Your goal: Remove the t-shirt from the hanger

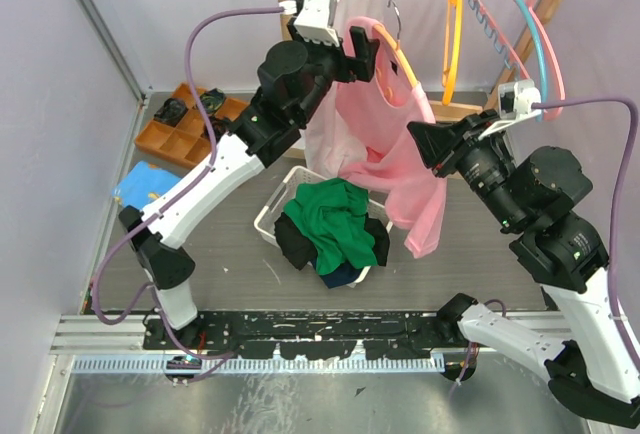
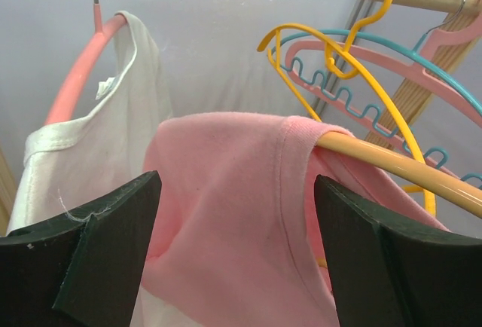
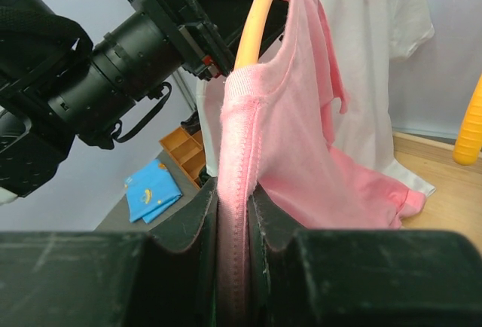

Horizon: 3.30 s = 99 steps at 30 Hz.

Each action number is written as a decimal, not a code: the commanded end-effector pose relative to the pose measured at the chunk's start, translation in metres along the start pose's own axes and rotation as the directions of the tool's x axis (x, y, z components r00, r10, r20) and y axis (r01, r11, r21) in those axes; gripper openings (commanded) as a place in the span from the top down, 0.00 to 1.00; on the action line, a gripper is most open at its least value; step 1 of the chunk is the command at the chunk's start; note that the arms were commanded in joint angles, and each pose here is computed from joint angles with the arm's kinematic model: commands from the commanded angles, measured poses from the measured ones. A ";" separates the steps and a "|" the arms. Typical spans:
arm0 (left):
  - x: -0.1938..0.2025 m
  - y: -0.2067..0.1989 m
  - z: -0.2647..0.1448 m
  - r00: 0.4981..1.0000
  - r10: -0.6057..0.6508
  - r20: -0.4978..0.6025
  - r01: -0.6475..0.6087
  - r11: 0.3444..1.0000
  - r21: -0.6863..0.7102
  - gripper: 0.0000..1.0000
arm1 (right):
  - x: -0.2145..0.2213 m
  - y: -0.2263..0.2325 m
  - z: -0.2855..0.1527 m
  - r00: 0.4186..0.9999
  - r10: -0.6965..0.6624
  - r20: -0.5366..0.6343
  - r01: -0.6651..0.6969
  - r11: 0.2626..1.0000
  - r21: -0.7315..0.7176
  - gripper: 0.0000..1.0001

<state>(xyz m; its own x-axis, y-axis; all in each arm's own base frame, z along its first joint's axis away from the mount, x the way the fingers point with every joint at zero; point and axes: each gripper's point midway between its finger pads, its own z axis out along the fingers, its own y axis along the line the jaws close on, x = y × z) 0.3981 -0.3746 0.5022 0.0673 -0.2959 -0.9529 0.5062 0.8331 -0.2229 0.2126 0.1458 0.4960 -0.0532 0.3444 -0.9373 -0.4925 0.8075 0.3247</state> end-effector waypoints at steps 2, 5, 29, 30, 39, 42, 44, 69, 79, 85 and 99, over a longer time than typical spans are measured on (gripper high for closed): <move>-0.024 -0.008 0.006 0.997 -0.048 0.068 0.046 0.999 0.028 0.15 | -0.045 0.018 -0.009 0.989 0.033 0.146 -0.022 0.997 -0.075 0.99; -0.021 -0.009 0.008 0.997 -0.050 0.063 0.048 0.998 0.030 0.33 | -0.047 0.019 -0.010 0.988 0.032 0.148 -0.021 0.997 -0.078 0.99; -0.057 -0.090 -0.080 0.985 -0.140 -0.098 0.170 0.861 0.480 0.98 | -0.045 -0.006 0.027 0.977 0.029 0.211 -0.043 0.997 0.064 0.99; -0.055 -0.089 -0.082 0.986 -0.134 -0.103 0.168 0.863 0.476 0.98 | -0.044 -0.006 0.027 0.977 0.029 0.209 -0.043 0.997 0.063 0.99; -0.059 -0.078 -0.074 0.994 -0.087 -0.068 0.108 0.897 0.429 0.19 | -0.040 -0.004 0.023 0.981 0.028 0.192 -0.038 0.998 0.051 0.99; -0.067 -0.077 -0.061 0.996 -0.088 -0.017 0.087 0.904 0.419 0.15 | -0.035 -0.001 0.023 0.984 0.026 0.174 -0.032 0.999 0.032 0.99; -0.071 -0.078 -0.052 0.997 -0.081 0.017 0.066 0.906 0.419 0.14 | -0.031 0.004 0.024 0.988 0.025 0.155 -0.026 1.000 0.002 0.99; -0.061 -0.093 -0.025 0.992 -0.045 0.119 -0.016 0.884 0.468 0.71 | -0.029 0.014 0.014 0.989 0.034 0.145 -0.025 0.998 -0.062 0.99; -0.065 -0.088 -0.026 0.993 -0.054 0.109 0.000 0.896 0.443 1.00 | -0.026 0.012 0.011 0.991 0.034 0.127 -0.027 0.998 -0.053 0.95; -0.074 -0.072 -0.023 0.994 -0.052 0.092 0.016 0.936 0.351 1.00 | -0.010 0.005 0.012 0.998 0.029 0.050 -0.028 0.999 -0.016 0.72; -0.096 -0.043 -0.013 0.993 -0.029 0.117 0.004 0.978 0.208 1.00 | 0.021 -0.003 -0.022 0.994 0.076 -0.073 -0.075 0.997 0.007 0.53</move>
<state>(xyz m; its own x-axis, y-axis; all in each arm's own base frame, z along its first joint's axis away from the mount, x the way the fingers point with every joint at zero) 0.3570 -0.3943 0.5733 0.0974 -0.3227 -0.9415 0.7057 0.6894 -0.1633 0.2066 0.1439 0.4717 -0.1357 0.3547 -0.9251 -0.4655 0.8014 0.3755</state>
